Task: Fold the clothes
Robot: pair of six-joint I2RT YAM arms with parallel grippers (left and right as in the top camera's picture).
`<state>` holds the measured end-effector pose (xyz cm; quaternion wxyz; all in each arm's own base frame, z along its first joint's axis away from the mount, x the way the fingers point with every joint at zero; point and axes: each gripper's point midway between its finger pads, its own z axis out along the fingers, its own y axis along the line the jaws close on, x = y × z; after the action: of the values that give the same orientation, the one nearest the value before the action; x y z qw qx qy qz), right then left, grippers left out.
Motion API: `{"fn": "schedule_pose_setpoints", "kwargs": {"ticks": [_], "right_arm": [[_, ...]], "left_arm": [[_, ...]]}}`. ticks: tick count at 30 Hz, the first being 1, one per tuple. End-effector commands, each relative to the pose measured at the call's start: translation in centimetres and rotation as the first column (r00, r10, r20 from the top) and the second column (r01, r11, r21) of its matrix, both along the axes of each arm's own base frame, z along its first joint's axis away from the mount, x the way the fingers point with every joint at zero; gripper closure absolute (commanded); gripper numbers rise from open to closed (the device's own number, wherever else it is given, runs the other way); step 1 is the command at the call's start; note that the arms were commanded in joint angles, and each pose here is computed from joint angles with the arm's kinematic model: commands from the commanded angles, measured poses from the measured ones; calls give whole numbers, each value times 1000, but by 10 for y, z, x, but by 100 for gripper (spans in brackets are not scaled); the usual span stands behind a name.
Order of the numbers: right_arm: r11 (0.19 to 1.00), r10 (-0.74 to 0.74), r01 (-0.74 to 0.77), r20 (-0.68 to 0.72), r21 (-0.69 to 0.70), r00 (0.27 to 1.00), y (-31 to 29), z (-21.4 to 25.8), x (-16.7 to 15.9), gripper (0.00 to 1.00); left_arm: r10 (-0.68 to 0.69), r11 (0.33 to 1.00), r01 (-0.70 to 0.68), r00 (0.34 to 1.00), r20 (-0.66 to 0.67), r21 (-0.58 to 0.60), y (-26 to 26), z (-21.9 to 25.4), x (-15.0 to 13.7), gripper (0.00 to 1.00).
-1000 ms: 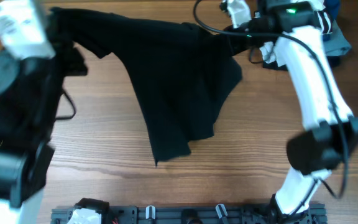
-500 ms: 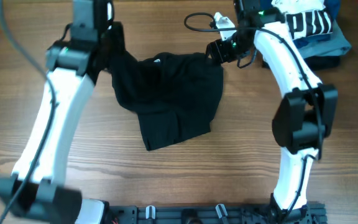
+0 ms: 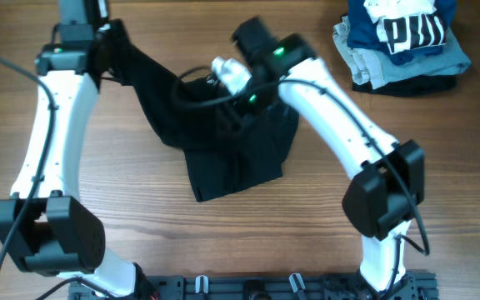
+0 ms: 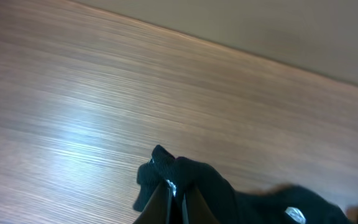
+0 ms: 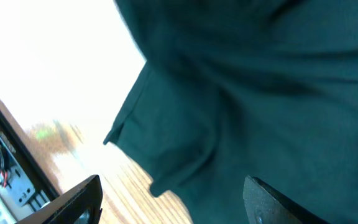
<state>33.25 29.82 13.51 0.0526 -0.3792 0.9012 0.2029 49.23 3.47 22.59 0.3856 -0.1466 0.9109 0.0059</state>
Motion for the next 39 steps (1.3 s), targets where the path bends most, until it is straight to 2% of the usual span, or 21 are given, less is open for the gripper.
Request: {"fn": "schedule_pose_setpoints", "kwargs": {"ticks": [1, 5, 9, 13, 18, 22, 25, 28, 29, 32, 34, 35, 37, 39], "right_arm": [[996, 23, -23, -6, -87, 1000, 9, -17, -22, 27], [977, 125, -120, 17, -174, 992, 26, -34, -54, 27], [948, 213, -189, 68, -258, 975, 39, -56, -76, 22], [917, 255, -206, 107, -341, 961, 34, -75, -83, 9], [923, 264, -228, 79, -311, 961, 41, -82, -95, 6], [915, 282, -229, 120, -333, 952, 41, -87, -87, 4], [911, 333, -287, 119, -298, 935, 51, -87, -93, 4], [905, 348, -278, 185, -320, 919, 59, -85, -86, 3], [910, 332, -250, 220, -331, 917, 61, -82, -80, 0], [931, 288, -191, 303, -312, 909, 74, -70, -65, 1], [961, 223, -145, 348, -236, 910, 91, -58, -55, 1], [979, 181, -133, 357, -154, 917, 107, -53, -53, 0], [997, 79, -70, 331, -39, 940, 127, -48, -53, 0], [997, -74, 71, 242, 20, 967, 134, -54, -55, 1]], "left_arm": [[43, 998, -42, 998, 39, -37, 21, 10, 6, 96], [66, 997, -64, 997, 45, -40, 33, 9, 7, 96], [51, 997, -48, 998, 44, -67, 33, 7, 8, 96], [36, 996, -32, 998, 43, -86, 30, 6, 9, 96], [35, 996, -31, 998, 42, -87, 30, 5, 9, 96], [33, 996, -30, 999, 36, -90, 29, 4, 8, 96], [33, 996, -30, 999, 36, -89, 30, 4, 8, 96], [33, 996, -30, 999, 36, -89, 29, 4, 8, 96], [33, 996, -30, 999, 36, -89, 29, 4, 7, 96], [33, 996, -30, 999, 36, -89, 29, 4, 8, 96], [33, 996, -30, 999, 36, -89, 29, 4, 7, 96], [33, 996, -30, 999, 36, -89, 29, 4, 7, 96], [33, 996, -30, 999, 36, -89, 29, 4, 7, 96], [33, 996, -30, 999, 33, -89, 29, 4, 7, 96]]}}
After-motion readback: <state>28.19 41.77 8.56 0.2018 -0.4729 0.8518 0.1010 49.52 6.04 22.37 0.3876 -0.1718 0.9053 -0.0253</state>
